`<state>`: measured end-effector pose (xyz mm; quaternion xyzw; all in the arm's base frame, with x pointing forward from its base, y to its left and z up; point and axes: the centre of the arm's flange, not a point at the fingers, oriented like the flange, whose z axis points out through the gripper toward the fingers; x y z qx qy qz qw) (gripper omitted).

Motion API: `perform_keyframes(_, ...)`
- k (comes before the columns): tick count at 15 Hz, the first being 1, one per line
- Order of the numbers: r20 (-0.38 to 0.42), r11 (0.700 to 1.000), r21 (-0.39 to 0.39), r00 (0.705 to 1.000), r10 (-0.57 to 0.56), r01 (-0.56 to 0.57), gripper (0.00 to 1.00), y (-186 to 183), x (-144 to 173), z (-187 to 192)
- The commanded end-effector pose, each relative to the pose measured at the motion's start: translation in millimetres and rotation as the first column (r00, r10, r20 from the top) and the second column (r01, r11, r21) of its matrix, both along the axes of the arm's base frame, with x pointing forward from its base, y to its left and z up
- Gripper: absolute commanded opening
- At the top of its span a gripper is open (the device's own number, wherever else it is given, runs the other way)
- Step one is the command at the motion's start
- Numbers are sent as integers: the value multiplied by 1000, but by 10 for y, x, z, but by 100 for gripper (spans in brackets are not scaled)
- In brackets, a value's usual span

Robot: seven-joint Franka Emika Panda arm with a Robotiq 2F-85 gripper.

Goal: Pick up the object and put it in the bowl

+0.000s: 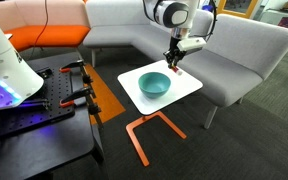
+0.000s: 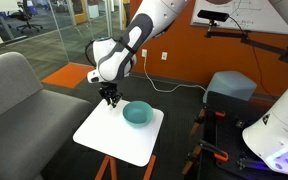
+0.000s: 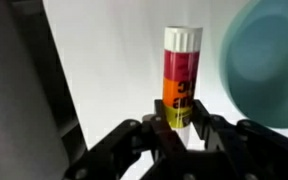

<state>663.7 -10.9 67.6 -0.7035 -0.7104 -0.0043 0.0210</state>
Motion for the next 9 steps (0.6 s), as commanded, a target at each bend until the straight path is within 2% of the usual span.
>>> perform_keyframes(1, 63, 997, 14, 995, -75, 74, 8, -22, -585, 200)
perform_keyframes(4, 100, 993, 9, 988, -116, 116, 8, -63, -887, 248)
perform_keyframes(9, 57, 983, 20, 981, -185, 184, 8, -220, -1196, 201)
